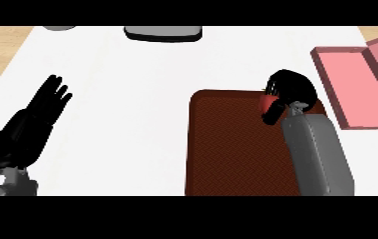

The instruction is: Pick the bell pepper from the tray and place it in the cardboard box

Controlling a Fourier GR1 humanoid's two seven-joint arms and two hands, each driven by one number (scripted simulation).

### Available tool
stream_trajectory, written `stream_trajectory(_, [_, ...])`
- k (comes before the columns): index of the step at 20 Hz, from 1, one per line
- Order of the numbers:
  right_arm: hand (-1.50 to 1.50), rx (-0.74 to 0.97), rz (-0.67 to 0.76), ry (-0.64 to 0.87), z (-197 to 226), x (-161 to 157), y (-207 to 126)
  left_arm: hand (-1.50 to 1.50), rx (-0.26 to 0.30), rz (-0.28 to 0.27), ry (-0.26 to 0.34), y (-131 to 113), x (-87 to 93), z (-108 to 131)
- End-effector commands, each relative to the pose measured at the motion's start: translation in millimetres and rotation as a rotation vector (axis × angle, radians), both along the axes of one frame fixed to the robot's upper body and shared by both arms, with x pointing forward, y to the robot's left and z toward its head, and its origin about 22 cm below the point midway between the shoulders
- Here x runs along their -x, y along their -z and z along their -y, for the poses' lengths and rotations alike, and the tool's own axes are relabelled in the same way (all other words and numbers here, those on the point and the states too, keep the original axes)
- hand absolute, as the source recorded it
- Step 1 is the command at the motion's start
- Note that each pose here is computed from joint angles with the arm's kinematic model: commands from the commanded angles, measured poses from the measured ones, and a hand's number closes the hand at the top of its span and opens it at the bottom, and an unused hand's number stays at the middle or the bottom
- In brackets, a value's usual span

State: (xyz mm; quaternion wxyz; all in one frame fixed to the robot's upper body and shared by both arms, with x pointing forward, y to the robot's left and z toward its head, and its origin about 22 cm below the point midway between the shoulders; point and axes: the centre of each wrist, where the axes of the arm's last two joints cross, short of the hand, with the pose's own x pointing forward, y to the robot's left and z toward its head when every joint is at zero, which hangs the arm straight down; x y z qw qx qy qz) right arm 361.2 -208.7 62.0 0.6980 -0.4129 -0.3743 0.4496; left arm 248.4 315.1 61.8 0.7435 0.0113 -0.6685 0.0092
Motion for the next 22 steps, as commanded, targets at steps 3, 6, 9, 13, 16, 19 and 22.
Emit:
stream_trajectory(3, [1.50, 0.034, 0.058, 0.247, -9, -56, -34, 0.00, 0.000, 0.006, 0.017, -2, -10.2, 3])
stream_trajectory(6, [1.50, 0.060, 0.135, 0.239, -32, -71, -43, 0.00, 0.008, -0.001, 0.016, -10, -7.5, 12])
stream_trajectory(9, [1.50, 0.057, 0.251, 0.220, -38, -84, -90, 0.00, -0.003, -0.010, -0.007, 9, -1.5, 2])
stream_trajectory(13, [1.50, 0.114, 0.401, 0.211, -65, -84, -122, 0.00, -0.006, -0.019, -0.016, 17, -2.4, 1])
stream_trajectory(16, [1.50, 0.137, 0.494, 0.252, -62, -84, -162, 0.00, -0.003, -0.024, -0.017, 11, 7.7, -4])
stream_trajectory(19, [1.50, 0.162, 0.608, 0.354, -85, -78, -192, 0.00, 0.021, -0.028, -0.026, 14, -5.3, 10])
stream_trajectory(22, [1.50, 0.190, 0.631, 0.439, -60, -83, -204, 0.00, 0.005, -0.020, -0.033, 23, 6.5, -1])
